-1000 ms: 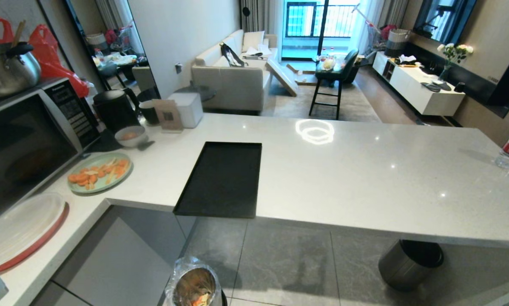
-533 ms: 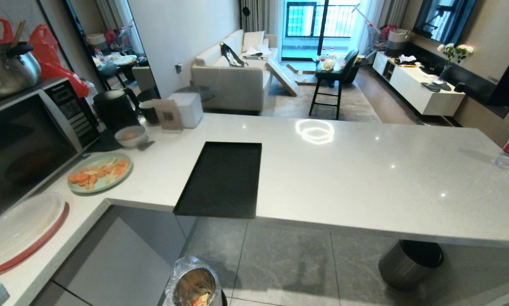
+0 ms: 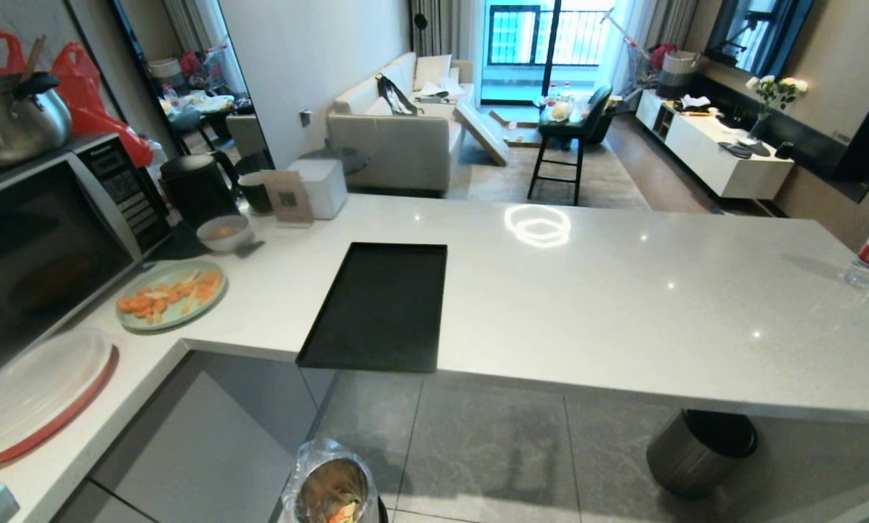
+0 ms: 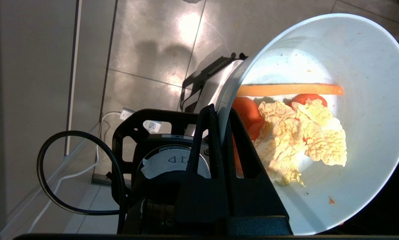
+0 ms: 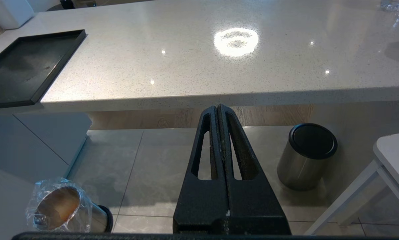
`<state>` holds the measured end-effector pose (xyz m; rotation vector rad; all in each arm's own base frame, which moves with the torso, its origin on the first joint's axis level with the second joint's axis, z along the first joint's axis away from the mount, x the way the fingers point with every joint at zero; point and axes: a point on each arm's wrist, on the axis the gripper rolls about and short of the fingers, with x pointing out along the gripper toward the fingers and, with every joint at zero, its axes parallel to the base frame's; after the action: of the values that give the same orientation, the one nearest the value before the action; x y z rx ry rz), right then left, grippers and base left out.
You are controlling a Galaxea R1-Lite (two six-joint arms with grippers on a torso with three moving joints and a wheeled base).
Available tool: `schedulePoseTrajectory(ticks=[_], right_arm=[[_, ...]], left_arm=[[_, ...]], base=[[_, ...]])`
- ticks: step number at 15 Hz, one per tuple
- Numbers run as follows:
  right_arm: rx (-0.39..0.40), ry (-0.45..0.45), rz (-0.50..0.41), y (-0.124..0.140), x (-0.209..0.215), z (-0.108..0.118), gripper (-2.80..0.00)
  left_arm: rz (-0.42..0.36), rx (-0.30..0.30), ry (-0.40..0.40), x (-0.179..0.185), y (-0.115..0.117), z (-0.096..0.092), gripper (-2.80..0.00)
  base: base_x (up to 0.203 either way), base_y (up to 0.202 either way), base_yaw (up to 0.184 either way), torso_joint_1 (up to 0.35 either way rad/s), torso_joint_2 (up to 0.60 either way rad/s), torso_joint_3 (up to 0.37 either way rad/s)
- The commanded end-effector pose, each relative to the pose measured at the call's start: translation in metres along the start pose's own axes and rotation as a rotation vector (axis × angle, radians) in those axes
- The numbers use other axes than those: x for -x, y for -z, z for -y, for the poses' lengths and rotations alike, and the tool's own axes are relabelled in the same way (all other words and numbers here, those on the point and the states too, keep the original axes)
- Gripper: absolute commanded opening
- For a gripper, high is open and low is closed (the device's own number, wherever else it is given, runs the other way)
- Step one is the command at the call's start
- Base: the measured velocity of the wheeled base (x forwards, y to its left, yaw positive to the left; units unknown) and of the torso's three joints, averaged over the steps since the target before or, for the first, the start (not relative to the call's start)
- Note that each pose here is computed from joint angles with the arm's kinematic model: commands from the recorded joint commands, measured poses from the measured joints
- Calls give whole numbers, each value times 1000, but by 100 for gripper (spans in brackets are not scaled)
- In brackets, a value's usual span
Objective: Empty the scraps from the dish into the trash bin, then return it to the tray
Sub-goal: Move the bowl over the trash can
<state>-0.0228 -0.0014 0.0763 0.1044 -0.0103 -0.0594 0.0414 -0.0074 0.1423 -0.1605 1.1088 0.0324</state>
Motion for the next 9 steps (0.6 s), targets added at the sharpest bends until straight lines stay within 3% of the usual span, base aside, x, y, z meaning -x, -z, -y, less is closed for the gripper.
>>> schedulePoseTrajectory(ticks=[1, 9], right_arm=[[0, 0, -1, 0, 0, 0, -280], [0, 0, -1, 0, 0, 0, -280]], left_arm=[[-3, 2, -3, 0, 0, 0, -280], [-9, 0, -4, -1, 3, -1, -280]], base=[[0, 0, 0, -135, 330, 169], [0, 0, 0, -125, 312, 177]])
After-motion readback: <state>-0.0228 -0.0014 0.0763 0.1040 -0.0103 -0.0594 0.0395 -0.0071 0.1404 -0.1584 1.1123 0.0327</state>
